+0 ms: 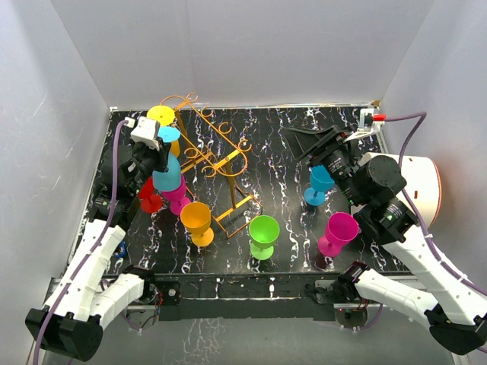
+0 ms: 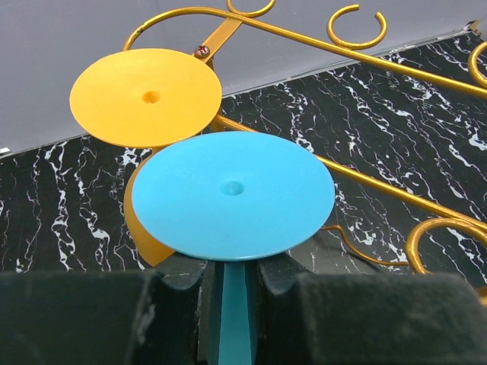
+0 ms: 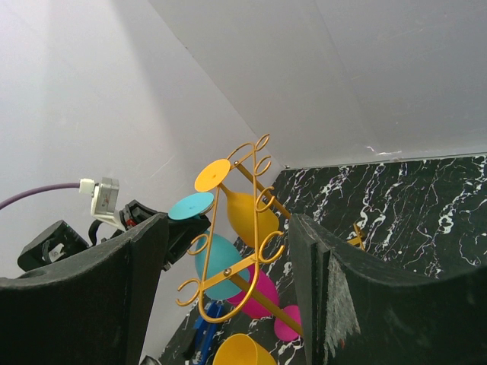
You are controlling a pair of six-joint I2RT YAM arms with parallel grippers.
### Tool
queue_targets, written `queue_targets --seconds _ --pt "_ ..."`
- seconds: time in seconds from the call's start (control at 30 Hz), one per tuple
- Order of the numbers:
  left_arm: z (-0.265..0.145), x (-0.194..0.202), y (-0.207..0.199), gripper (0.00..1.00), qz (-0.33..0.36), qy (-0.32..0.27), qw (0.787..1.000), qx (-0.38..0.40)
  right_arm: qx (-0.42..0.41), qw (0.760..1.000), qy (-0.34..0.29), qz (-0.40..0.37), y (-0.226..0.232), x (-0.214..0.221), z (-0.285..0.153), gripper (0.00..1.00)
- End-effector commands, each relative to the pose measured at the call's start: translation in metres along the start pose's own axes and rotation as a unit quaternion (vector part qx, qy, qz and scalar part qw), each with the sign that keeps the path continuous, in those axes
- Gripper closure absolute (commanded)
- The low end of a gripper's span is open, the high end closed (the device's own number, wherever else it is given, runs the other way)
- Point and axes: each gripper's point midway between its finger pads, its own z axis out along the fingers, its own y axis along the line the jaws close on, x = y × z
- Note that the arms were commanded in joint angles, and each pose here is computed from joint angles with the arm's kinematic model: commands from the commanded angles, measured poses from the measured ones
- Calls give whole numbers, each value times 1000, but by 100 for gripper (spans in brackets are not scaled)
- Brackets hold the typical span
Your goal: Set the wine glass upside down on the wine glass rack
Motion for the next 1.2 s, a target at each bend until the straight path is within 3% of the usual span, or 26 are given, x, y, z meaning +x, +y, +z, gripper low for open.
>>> queue_targets --seconds 0.0,0.3,0.6,0.8,1.03,1.17 --pt "-2 -15 -5 100 -3 -35 999 22 -8 999 -31 -8 8 -21 -4 38" --pt "-1 -14 -14 100 6 -32 998 56 6 999 -31 -16 2 -19 -4 37" --pt "5 -2 -5 100 11 -19 999 33 5 999 -34 -19 2 -20 -6 37" --pt "9 -1 4 95 7 -20 1000 13 -4 1000 -24 -18 4 -15 -5 38" --pt "9 -3 -8 93 5 -39 998 46 -12 1000 -19 -9 7 -12 -6 38" --pt "9 -6 -15 86 4 -48 997 65 -12 1000 -17 -7 6 -11 -9 38"
